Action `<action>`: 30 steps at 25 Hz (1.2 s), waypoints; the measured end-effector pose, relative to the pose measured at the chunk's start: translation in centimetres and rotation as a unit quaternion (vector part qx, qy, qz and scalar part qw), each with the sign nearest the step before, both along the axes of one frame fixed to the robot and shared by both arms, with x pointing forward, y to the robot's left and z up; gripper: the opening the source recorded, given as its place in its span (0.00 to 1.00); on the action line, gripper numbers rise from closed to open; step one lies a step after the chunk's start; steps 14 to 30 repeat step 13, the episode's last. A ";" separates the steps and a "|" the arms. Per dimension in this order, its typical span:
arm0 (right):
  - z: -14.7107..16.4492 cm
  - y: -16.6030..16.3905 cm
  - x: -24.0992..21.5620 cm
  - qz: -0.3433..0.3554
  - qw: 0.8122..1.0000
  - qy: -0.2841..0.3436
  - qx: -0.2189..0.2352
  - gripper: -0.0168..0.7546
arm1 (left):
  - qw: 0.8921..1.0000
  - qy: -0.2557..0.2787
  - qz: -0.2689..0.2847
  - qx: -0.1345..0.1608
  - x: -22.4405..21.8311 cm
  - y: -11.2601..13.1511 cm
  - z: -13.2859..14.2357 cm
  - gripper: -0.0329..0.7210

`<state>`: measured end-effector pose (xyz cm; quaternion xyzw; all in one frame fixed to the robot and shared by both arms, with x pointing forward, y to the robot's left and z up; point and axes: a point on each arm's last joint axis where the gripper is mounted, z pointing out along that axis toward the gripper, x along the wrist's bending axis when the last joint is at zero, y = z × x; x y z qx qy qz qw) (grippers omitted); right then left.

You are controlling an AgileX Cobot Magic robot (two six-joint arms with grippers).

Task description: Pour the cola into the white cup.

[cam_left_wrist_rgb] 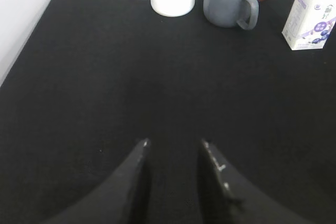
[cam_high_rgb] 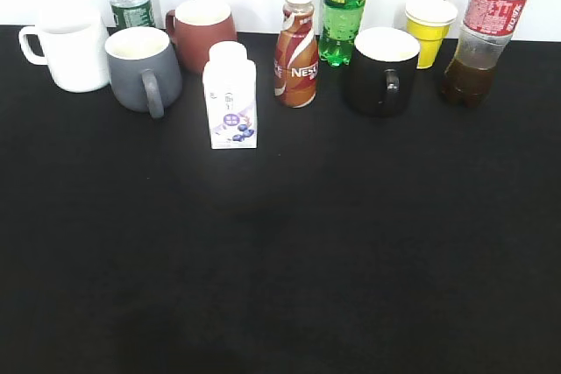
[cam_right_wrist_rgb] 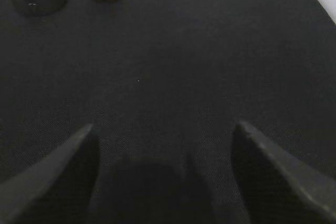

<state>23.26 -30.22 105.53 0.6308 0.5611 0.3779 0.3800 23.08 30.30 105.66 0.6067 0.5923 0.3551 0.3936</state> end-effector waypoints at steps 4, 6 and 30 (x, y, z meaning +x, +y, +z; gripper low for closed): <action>0.0 0.0 0.0 0.000 1.000 0.000 0.000 0.79 | 1.000 0.000 0.000 0.000 0.0 0.0 0.0 0.35; 0.0 0.0 0.0 0.000 1.000 0.000 0.000 0.79 | 1.000 0.000 0.000 0.000 0.0 0.0 0.0 0.35; 0.0 0.0 0.0 0.000 1.000 0.000 0.000 0.79 | 1.000 0.000 0.000 0.000 0.0 0.0 0.0 0.35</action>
